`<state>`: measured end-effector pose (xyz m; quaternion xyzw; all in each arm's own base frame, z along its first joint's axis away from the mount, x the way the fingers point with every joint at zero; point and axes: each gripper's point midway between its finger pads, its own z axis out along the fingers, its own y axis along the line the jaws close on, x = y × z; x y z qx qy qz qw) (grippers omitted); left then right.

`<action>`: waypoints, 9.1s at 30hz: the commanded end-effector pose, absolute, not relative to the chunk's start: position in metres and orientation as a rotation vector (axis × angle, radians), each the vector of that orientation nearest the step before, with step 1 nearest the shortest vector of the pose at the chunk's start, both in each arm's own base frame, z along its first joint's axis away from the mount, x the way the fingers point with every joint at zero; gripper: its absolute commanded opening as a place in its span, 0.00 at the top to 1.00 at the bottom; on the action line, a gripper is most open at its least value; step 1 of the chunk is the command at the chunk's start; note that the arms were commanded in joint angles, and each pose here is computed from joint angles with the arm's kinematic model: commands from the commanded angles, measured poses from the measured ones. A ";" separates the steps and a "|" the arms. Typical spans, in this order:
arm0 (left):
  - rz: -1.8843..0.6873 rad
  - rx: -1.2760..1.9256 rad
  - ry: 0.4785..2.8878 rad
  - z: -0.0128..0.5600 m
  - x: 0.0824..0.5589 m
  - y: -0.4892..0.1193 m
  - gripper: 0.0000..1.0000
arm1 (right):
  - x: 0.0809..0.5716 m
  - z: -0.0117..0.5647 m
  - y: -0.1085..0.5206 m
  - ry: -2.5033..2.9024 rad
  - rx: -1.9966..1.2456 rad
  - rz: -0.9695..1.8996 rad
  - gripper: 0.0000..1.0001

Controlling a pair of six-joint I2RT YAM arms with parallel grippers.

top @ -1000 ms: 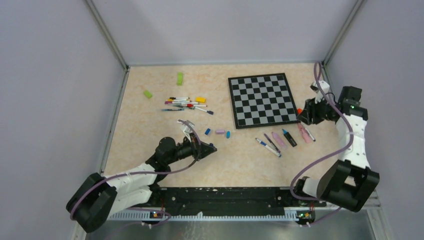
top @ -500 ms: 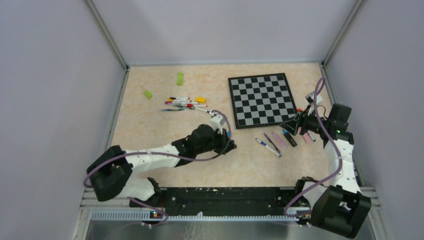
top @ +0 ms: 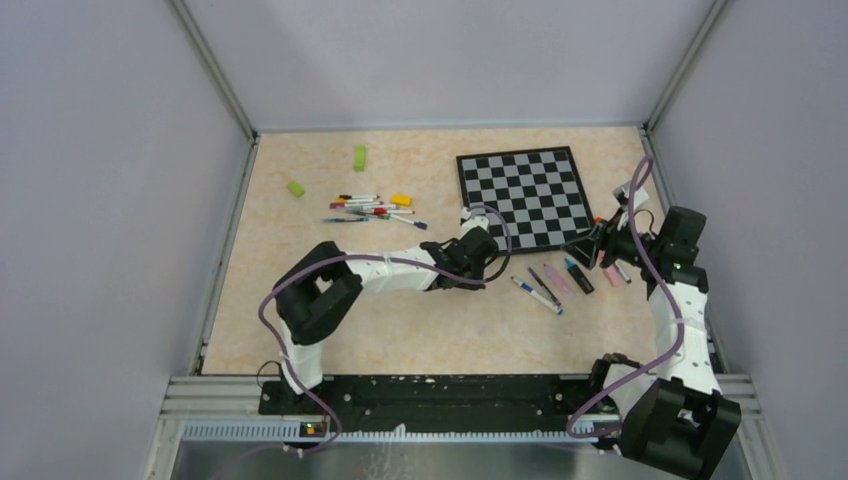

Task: Open the pen caps
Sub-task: Place the pen cap at the center of the board, then pick up the pen from the center of the board, then open the pen cap from the pen.

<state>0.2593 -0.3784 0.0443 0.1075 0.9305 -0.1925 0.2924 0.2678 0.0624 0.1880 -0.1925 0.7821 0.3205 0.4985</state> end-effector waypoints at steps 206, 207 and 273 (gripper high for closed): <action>-1.465 0.182 1.496 0.243 0.191 -0.391 1.00 | 0.212 0.230 0.194 1.723 -0.538 1.505 0.40; -1.466 0.179 1.497 0.243 0.191 -0.394 1.00 | 0.211 0.229 0.195 1.725 -0.541 1.507 0.41; -1.182 -0.199 1.877 0.213 0.242 -0.407 0.24 | 0.199 0.168 0.193 1.776 -1.030 1.236 1.00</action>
